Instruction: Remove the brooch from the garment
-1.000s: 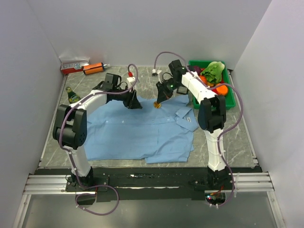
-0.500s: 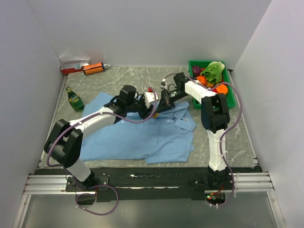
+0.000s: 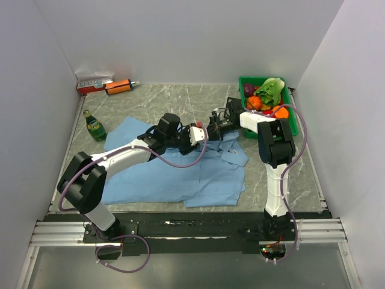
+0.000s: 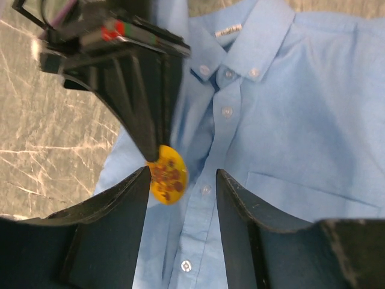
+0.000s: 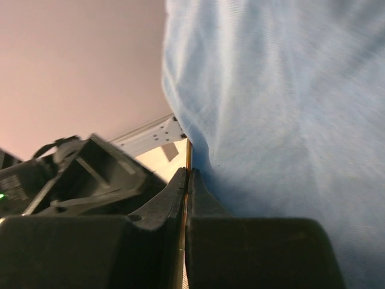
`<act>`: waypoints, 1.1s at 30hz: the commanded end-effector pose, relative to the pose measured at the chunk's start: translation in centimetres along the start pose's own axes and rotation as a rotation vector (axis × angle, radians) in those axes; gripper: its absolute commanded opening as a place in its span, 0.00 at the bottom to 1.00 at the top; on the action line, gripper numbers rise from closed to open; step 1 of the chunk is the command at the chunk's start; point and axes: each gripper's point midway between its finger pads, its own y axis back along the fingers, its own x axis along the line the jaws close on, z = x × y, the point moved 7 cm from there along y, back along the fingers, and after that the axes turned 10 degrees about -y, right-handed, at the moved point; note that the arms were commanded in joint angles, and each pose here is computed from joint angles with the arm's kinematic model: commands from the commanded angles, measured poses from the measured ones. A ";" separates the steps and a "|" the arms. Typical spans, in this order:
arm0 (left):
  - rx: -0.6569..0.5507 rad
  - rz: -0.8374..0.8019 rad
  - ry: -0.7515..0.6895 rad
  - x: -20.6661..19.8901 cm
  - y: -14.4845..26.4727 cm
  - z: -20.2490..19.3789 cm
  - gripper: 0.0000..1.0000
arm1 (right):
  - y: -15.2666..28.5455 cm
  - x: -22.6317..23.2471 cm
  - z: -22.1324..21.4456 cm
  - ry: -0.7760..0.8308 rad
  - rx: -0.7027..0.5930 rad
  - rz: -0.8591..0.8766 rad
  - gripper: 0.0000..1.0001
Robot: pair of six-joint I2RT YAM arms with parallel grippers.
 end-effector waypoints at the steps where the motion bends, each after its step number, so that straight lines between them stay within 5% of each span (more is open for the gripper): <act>1: 0.015 -0.010 -0.100 -0.5 0.3 -0.3 0.53 | 0.3 2.8 -1.2 0.035 0.059 0.094 0.00; 8: 0.067 0.070 -0.114 0.4 -0.2 -0.8 0.45 | 0.3 2.5 -1.3 0.012 0.069 0.100 0.00; 18: 0.104 0.083 -0.114 0.9 -0.8 -1.2 0.15 | 0.3 2.5 -1.2 0.010 0.074 0.109 0.00; 27: 0.090 0.126 -0.089 1.5 -1.0 -0.9 0.04 | 0.3 2.4 -1.3 -0.008 0.091 0.121 0.00; 33: 0.086 0.137 -0.037 2.0 -1.0 -0.4 0.01 | 0.7 3.2 -1.5 0.070 0.100 0.148 0.30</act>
